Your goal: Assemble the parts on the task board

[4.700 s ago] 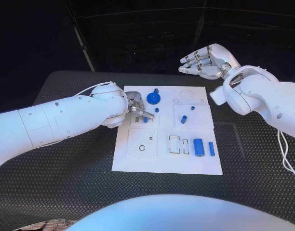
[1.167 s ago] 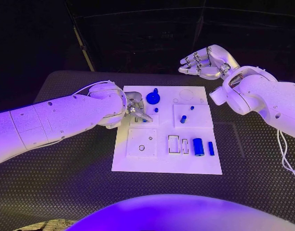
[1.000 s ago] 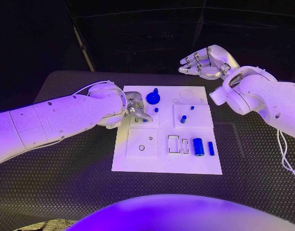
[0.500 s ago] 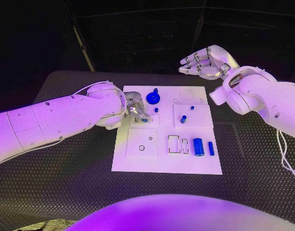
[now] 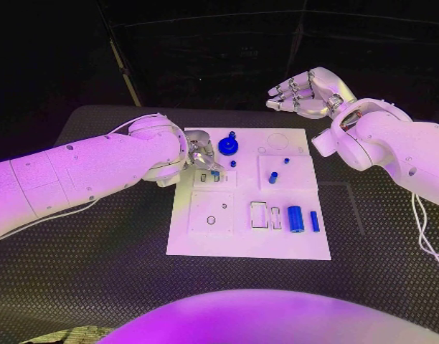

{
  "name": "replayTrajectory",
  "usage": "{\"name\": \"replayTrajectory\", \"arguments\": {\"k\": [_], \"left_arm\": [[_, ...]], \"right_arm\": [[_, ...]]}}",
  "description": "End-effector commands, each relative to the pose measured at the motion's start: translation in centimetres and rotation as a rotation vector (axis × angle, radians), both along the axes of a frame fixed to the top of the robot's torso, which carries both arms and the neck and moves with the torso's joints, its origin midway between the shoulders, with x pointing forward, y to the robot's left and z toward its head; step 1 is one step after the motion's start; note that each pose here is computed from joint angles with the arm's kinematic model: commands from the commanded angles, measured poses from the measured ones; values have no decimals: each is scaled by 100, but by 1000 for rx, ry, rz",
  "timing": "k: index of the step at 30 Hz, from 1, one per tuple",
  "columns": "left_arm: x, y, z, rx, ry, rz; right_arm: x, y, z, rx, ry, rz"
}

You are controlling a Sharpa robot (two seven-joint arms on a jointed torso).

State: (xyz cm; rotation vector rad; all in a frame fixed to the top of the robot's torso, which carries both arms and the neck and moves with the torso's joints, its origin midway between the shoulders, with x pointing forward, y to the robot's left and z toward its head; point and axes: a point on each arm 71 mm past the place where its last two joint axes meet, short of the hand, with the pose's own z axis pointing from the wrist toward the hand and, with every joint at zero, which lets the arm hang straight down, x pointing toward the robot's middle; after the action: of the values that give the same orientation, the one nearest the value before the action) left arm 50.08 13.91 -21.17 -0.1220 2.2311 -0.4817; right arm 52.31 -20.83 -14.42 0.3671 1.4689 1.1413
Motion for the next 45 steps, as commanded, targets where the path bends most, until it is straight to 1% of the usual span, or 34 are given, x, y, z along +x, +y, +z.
{"name": "replayTrajectory", "arguments": {"k": [1,7,12,17,24,37,45], "left_arm": [[43,-21,15,14,19,-11],[114,-78,17,46,46,-32],[165,-127,-7,87,85,-59],[189,-159,-25,106,115,-73],[200,-181,-45,129,144,-89],[205,-169,-64,152,154,-96],[205,-151,-65,168,147,-100]], "right_arm": [[-1,14,14,7,-3,8],[-1,21,13,8,-2,10],[-1,30,13,8,-1,11],[-1,35,13,9,-2,12],[1,38,11,9,-1,13],[3,43,9,9,-1,15],[3,42,8,9,-1,16]]}}
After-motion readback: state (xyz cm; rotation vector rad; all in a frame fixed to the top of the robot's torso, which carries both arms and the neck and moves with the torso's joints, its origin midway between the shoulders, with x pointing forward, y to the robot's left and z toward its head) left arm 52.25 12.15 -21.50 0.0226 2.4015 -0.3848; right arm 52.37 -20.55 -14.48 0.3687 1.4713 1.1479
